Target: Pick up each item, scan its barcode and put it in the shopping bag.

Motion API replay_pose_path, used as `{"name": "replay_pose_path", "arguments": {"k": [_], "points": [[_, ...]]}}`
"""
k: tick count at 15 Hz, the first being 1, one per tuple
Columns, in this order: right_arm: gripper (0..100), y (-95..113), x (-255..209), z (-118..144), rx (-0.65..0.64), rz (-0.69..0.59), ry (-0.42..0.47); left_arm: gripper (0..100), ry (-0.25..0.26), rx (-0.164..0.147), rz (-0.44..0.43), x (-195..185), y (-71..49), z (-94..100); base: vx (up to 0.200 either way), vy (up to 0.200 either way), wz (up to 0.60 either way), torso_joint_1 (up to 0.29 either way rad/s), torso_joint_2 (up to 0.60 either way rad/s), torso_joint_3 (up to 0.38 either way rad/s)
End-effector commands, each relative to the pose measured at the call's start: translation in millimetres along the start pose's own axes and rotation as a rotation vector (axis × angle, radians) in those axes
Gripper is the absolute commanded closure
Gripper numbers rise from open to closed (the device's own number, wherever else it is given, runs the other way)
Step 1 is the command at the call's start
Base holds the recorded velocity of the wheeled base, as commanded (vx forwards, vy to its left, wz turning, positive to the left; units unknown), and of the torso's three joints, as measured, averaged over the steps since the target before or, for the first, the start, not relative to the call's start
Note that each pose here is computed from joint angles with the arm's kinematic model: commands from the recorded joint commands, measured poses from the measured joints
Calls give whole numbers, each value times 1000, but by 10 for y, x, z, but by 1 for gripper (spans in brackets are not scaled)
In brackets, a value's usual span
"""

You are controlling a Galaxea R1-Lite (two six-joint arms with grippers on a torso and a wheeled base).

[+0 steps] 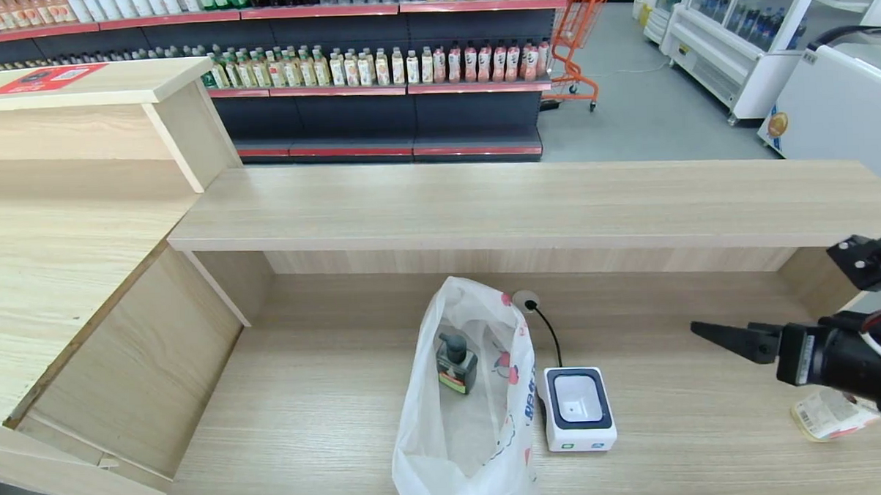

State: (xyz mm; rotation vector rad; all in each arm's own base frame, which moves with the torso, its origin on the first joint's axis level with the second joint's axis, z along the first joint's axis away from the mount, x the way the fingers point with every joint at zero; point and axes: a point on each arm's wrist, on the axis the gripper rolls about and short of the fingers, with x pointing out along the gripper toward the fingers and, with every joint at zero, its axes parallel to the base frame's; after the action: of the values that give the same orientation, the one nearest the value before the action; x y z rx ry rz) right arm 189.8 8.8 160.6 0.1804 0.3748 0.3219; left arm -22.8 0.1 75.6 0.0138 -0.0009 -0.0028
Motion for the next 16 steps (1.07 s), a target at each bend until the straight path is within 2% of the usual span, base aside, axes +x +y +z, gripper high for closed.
{"name": "replay_pose_path", "arguments": {"k": [1, 2, 8, 11, 13, 16], "points": [[0, 32, -290, -84, -6, -26, -55, 0, -1, 0, 0, 0, 0, 0, 0, 0, 0, 0, 0, 0], [0, 45, -331, -116, -7, -26, -58, 0, -1, 0, 0, 0, 0, 0, 0, 0, 0, 0, 0, 0], [0, 152, -710, -456, -14, -36, -75, 0, -1, -2, 0, 0, 0, 0, -200, 0, 0, 2, 2, 3], [0, 228, -920, -530, -6, -38, -55, 0, -1, 0, 0, 0, 0, 0, 0, 0, 0, 0, 0, 0], [0, 247, -984, -565, -7, -42, -63, 0, -1, 2, 0, 0, 0, 0, 0, -200, 0, -2, -2, 5], [0, 262, -1108, -628, -3, -115, -89, 0, -1, 3, 0, 0, 0, 0, 0, -200, 0, 12, 2, 1]]}}
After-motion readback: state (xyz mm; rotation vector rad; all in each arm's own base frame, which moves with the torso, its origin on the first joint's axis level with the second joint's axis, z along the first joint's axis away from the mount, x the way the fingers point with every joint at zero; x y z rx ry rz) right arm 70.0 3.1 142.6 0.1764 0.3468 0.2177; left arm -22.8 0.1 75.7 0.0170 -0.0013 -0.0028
